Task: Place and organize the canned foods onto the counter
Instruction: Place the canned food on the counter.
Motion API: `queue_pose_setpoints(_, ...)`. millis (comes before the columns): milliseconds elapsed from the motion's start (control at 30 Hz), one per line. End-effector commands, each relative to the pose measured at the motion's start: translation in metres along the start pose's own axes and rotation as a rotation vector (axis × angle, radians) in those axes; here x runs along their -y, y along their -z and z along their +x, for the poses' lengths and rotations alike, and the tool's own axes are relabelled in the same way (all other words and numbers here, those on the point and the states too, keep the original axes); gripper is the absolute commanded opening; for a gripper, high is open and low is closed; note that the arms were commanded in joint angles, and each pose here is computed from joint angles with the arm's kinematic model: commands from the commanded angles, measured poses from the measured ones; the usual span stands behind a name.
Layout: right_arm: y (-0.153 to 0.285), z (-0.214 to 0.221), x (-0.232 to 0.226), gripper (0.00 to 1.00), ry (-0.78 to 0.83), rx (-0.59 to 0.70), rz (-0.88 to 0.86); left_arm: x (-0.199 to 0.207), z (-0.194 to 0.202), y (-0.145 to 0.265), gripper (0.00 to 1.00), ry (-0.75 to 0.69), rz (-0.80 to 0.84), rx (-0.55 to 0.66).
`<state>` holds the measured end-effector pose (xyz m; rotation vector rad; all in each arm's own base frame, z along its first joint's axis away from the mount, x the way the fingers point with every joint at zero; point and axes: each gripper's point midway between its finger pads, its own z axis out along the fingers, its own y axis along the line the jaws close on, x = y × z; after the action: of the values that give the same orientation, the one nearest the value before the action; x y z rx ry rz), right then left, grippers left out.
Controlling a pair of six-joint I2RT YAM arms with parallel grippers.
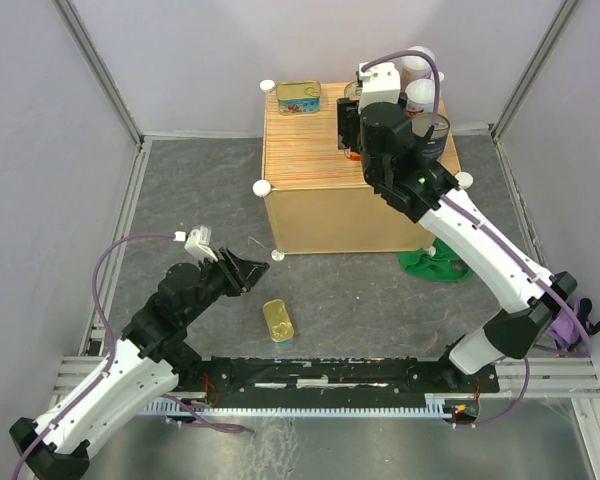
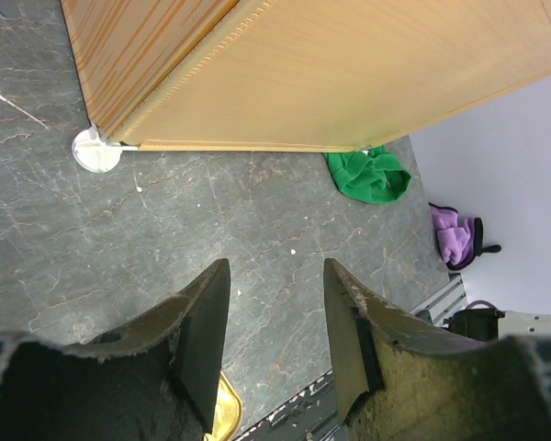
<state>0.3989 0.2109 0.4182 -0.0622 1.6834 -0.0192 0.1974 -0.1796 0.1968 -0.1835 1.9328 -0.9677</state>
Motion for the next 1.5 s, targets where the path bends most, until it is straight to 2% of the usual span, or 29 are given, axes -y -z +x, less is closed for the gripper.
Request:
queue_pose_setpoints(0,0.001,-0.051,0.004,0.03,-0.131,0.132,-0.024,0.006,-0.009,-0.002,0.52,-0.029,0.024,0.036)
queue_pose_setpoints(533,-0.028,-0.038,0.004,0.03,-0.124,0.113,-0.025,0.000,-0.009,-0.009,0.52,-0.033,-0.007,0.040)
queue_pose_setpoints(1467,-0.041,-0.019,0.006,0.05,-0.128,0.116,-0.016,-0.002,-0.006,-0.023,0.53,-0.040,-0.023,0.028)
